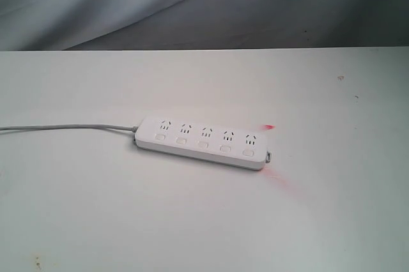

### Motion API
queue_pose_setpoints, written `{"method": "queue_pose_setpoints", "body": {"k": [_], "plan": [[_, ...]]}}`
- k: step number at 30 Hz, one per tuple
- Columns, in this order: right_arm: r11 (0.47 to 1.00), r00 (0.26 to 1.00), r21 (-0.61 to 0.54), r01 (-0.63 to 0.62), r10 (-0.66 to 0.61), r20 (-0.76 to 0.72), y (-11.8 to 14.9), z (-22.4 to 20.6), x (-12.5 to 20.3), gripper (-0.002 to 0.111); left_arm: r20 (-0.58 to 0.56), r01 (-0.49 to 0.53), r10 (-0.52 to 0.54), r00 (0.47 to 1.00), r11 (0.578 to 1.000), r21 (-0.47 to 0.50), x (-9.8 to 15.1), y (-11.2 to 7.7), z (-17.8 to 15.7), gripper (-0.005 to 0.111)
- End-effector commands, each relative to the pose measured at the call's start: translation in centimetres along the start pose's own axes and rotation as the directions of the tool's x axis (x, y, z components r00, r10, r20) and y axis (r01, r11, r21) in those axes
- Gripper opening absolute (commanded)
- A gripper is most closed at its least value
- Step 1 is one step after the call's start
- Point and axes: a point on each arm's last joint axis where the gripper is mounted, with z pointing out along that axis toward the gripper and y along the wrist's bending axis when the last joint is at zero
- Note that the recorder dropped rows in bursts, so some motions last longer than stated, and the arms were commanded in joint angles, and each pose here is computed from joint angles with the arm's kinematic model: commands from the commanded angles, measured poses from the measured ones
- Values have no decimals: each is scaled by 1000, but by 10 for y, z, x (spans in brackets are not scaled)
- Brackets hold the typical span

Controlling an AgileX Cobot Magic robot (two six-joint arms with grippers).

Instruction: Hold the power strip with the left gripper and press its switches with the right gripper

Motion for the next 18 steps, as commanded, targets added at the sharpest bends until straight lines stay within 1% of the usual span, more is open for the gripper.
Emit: {"method": "queue_pose_setpoints", "body": {"k": [1, 4, 9, 11, 12, 13, 15, 17, 18], "plan": [[1000, 1000, -12, 1, -1, 7, 1, 0, 1, 0, 2, 5, -5, 1000, 1000, 0, 1, 1, 0, 0], [1000, 1000, -12, 1, -1, 7, 1, 0, 1, 0, 7, 5, -5, 1000, 1000, 2, 1, 0, -1, 0], [1000, 1000, -12, 1, -1, 7, 1, 0, 1, 0, 101, -8, 4, 995, 999, 39, -5, -2, -11, 0], [1000, 1000, -12, 1, -1, 7, 1, 0, 1, 0, 142, -116, 109, 984, 992, 42, -5, -2, -16, 0], [1000, 1000, -12, 1, -1, 7, 1, 0, 1, 0, 150, -204, 195, 969, 978, 45, -2, -2, -20, 0], [1000, 1000, -12, 1, -1, 7, 1, 0, 1, 0, 162, -239, 229, 960, 970, 45, 0, -2, -22, 0], [1000, 1000, -12, 1, -1, 7, 1, 0, 1, 0, 178, -262, 250, 952, 964, 45, 5, 0, -24, 0], [1000, 1000, -12, 1, -1, 7, 1, 0, 1, 0, 230, -290, 272, 934, 956, 47, 5, 0, -31, 0], [1000, 1000, -12, 1, -1, 7, 1, 0, 1, 0, 205, -310, 295, 933, 950, 43, 8, 1, -32, 0]]}}
